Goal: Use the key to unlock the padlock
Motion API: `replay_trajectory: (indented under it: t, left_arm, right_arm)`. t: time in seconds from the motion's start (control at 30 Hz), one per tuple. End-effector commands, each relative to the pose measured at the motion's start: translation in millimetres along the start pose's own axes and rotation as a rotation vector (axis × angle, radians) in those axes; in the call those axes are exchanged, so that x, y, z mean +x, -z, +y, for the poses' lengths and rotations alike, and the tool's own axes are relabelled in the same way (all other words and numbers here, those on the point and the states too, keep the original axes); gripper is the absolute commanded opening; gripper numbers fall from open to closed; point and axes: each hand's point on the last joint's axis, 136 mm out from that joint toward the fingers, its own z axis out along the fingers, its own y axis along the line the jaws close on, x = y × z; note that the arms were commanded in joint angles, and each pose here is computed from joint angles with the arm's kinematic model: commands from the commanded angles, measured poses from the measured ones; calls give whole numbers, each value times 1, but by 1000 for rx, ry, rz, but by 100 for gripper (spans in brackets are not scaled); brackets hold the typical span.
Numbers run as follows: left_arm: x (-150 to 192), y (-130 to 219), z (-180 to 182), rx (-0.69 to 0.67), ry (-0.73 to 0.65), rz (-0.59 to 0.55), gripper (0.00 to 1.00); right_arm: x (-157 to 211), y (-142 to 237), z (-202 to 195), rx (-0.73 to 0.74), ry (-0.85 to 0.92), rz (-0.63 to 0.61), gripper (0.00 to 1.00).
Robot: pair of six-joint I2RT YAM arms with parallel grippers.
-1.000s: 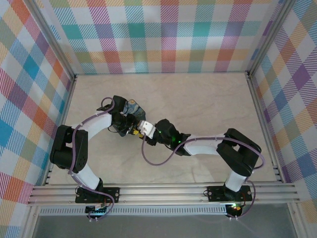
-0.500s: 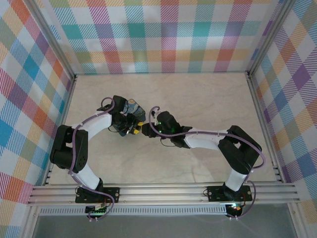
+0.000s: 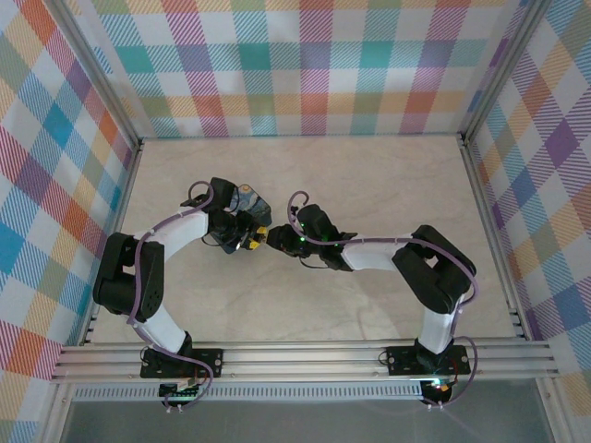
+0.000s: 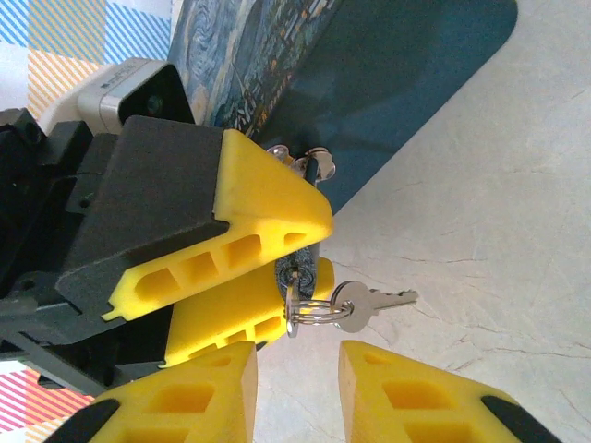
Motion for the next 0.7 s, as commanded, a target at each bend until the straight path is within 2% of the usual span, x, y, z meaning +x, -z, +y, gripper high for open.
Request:
replay_trajectory:
  t: [0.0, 0.33, 0.5, 0.67]
  left_arm:
    - [10, -3, 17, -41, 89, 66, 5]
    - [12, 0, 16, -42, 89, 67, 5]
    - [12, 0, 16, -41, 88, 66, 5]
    - [12, 1, 16, -39, 88, 66, 5]
  right_arm:
    - [-2, -7, 19, -53, 33, 11, 28]
    - [-5, -20, 23, -52, 66, 8, 23]
    - [-2, -22, 13, -26, 58, 17, 22]
    - [1, -23, 6, 4, 94, 20, 14]
